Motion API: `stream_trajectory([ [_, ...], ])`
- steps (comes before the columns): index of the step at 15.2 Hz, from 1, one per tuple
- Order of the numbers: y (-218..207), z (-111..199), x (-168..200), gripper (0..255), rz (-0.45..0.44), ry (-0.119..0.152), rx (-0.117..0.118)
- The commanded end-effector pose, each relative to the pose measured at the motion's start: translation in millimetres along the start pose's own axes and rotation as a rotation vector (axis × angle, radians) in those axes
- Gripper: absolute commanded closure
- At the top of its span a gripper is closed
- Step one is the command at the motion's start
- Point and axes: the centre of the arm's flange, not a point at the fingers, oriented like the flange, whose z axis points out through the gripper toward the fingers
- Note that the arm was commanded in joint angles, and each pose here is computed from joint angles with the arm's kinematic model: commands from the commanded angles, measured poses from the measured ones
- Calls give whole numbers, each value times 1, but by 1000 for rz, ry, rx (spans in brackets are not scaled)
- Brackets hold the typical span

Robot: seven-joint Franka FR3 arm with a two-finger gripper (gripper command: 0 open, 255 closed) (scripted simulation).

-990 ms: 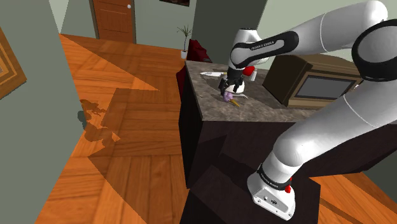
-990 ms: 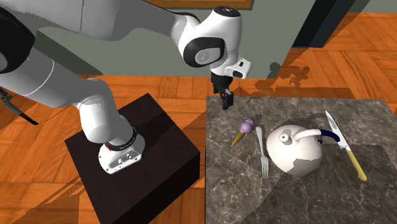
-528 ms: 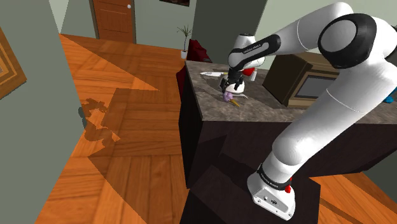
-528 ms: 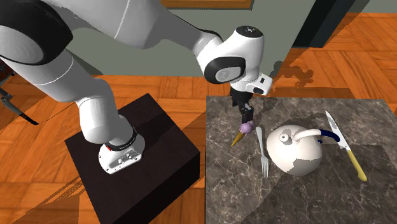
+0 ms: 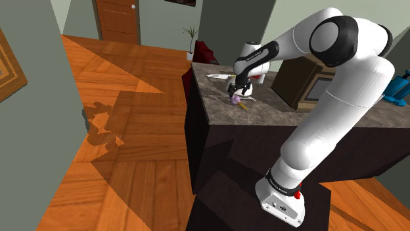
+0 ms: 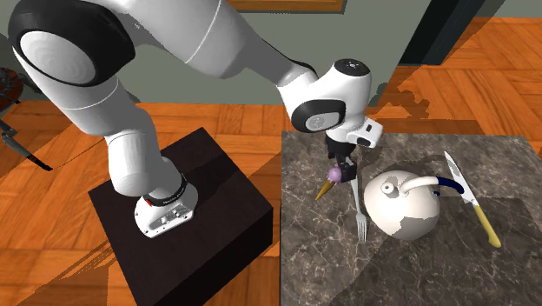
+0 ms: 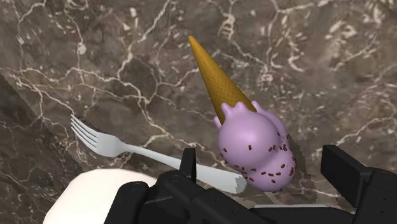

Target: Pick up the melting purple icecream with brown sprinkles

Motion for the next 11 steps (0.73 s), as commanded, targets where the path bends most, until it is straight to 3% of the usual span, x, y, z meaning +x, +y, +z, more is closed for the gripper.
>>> stream_trajectory([
  [1, -3, 11, 0, 0, 0, 1, 0],
  [4, -4, 19, -1, 0, 0, 1, 0],
  [5, -4, 20, -1, 255, 0, 1, 0],
  [11, -5, 20, -1, 255, 0, 1, 0],
])
